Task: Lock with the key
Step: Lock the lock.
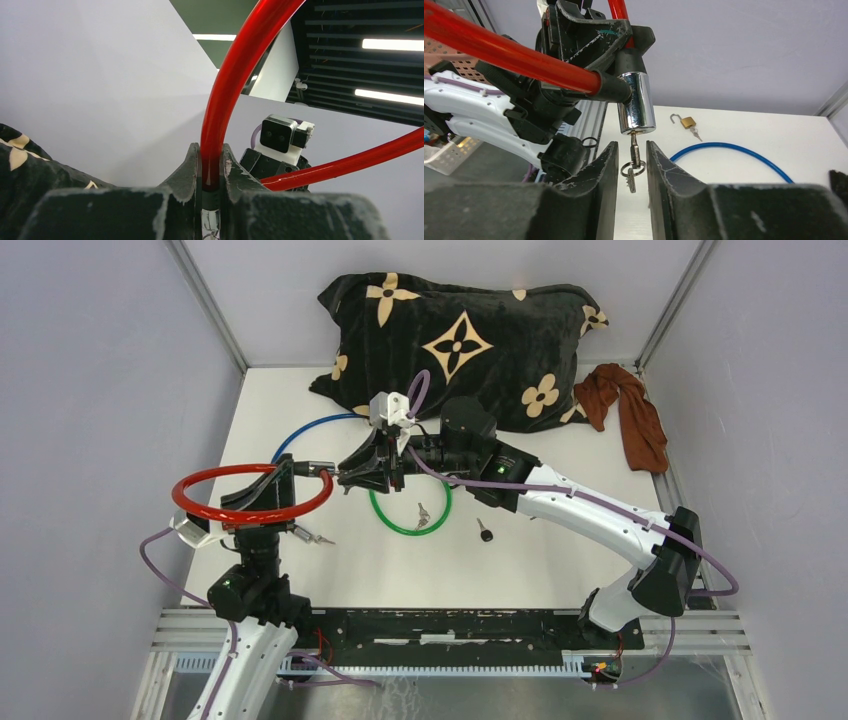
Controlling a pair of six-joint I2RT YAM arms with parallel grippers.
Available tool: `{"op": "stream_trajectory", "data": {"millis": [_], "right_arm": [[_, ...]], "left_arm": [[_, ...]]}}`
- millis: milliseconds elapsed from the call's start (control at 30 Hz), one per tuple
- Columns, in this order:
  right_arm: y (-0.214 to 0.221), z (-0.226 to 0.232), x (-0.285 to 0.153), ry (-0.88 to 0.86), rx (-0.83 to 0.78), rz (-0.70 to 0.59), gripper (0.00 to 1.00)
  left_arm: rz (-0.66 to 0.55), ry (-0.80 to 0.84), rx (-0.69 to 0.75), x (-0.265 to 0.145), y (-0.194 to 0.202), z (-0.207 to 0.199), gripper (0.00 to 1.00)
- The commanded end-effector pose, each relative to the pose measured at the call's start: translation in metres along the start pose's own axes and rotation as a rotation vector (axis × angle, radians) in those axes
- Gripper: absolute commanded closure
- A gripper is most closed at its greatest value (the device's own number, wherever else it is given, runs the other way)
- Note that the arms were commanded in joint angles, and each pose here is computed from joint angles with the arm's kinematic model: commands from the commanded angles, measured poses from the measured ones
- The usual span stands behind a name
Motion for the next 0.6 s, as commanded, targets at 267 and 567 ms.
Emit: {"op": "stream_trajectory", "data": {"millis": [267, 567], "right_arm": [[-0.006, -0.003, 0.007, 0.005, -0.005, -0.025, 0.7], [-0.011, -0.007, 0.008, 0.111, -0.013, -0.077, 1.0]], "left_arm": [[-0.071, 0.019, -0.048, 0.009, -0.015, -0.011, 0.98], [-0.028, -0.081, -0.068, 0.011, -0.007, 0.001, 0.98]]}}
Point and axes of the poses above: each gripper's point midway between its finger pads, its own x axis out along the fingers, its own z axis along the line the jaws close on, y = z × x, the point moved 9 cm from there along -x, back along the fingers, and after that the axes turned 7 degrees about x, right-handed, at the moved point
